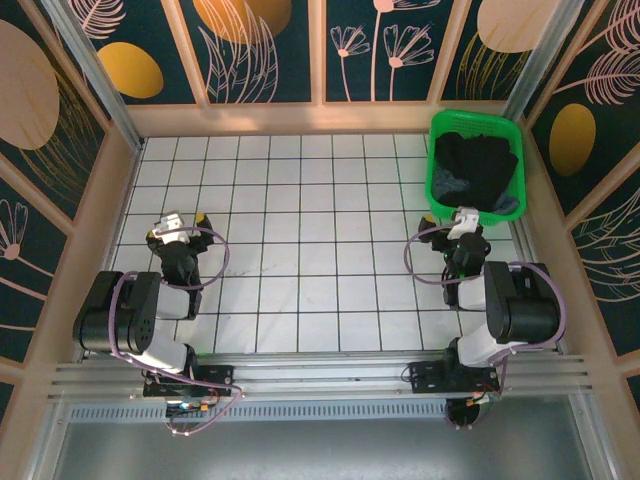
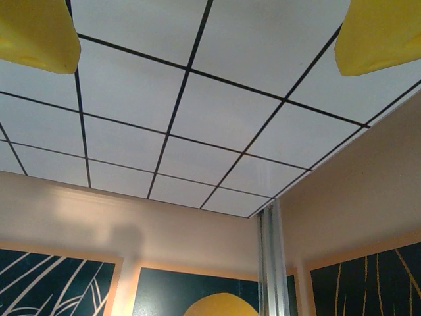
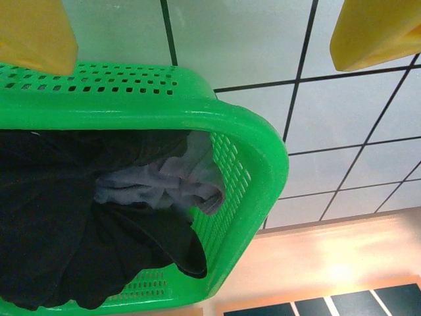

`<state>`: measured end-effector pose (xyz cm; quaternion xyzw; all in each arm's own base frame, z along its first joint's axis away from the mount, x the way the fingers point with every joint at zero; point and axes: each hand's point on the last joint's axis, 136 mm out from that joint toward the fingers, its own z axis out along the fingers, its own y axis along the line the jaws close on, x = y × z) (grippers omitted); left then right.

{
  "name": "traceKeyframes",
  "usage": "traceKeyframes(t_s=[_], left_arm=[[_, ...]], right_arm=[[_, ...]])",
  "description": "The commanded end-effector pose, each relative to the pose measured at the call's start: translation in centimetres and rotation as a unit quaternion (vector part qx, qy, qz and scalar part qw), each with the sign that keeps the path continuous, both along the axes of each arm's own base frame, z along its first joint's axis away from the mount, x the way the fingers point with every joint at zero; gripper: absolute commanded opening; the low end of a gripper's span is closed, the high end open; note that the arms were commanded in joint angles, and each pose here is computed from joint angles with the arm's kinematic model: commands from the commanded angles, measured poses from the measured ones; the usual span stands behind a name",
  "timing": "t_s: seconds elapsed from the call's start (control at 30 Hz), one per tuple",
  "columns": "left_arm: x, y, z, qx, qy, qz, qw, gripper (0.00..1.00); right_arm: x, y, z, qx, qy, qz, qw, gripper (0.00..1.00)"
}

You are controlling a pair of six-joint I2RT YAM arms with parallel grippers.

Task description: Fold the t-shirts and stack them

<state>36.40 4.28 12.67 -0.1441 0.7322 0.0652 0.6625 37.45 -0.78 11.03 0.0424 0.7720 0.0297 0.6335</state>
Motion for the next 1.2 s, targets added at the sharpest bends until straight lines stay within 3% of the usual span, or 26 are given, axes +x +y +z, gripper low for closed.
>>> traceKeyframes(t_s=[0.0, 0.1, 0.17, 0.23, 0.27, 0.33, 0.4, 0.5, 0.57, 0.7, 0.83, 0.97, 1.17], left_arm=[[-0.3, 0.0, 2.0, 0.008, -0.028, -0.001, 1.0, 0.99], [-0.7, -0.9, 4.4, 0.039, -0.031, 0.015, 0.999, 0.99], [-0.9, -1.1, 7.8, 0.03, -0.065, 0.029, 0.997, 0.99], [-0.7, -0.8, 11.1, -0.017, -0.097, 0.051, 0.994, 0.99], [-0.1, -0.5, 12.5, -0.072, -0.094, 0.068, 0.991, 0.99], [1.6, -1.7, 14.4, -0.143, -0.032, 0.051, 0.988, 0.99], [2.6, -1.7, 15.8, -0.229, -0.049, 0.068, 0.97, 0.99], [5.2, -4.6, 17.8, -0.267, -0.046, -0.018, 0.962, 0.99], [6.8, -6.7, 18.4, -0.288, -0.018, -0.056, 0.956, 0.99], [8.7, -12.8, 18.7, -0.287, 0.051, -0.142, 0.946, 0.99], [8.6, -19.2, 18.4, -0.284, 0.094, -0.218, 0.929, 0.99], [7.8, -24.3, 17.5, -0.302, 0.122, -0.27, 0.906, 0.93], [6.6, -28.8, 18.0, -0.312, 0.135, -0.327, 0.882, 0.84]], right_arm=[[-0.7, -0.3, 3.2, -0.004, -0.052, -0.018, 0.998, 0.99], [-1.4, -0.4, 6.3, -0.01, -0.071, -0.041, 0.997, 0.99], [-1.4, -1.0, 9.4, 0.037, -0.076, -0.069, 0.994, 0.99], [-1.3, -1.9, 13.2, 0.16, -0.064, -0.1, 0.98, 0.99], [-1.5, -2.3, 14.5, 0.236, -0.04, -0.117, 0.964, 0.99], [-1.5, -2.2, 17.4, 0.276, -0.026, -0.097, 0.956, 0.99], [-0.9, -2.5, 17.7, 0.281, 0.01, -0.092, 0.955, 0.99], [0.6, -2.3, 17.7, 0.26, 0.068, -0.068, 0.961, 0.99], [1.1, -3.4, 17.8, 0.241, 0.091, -0.111, 0.96, 0.99], [2.1, -6.2, 17.6, 0.211, 0.107, -0.167, 0.957, 0.99], [4.4, -7.9, 17.5, 0.185, 0.125, -0.19, 0.956, 0.93], [8.0, -10.1, 13.4, 0.199, 0.204, -0.203, 0.937, 0.91], [12.9, -12.2, 7.7, 0.225, 0.283, -0.192, 0.912, 0.91]])
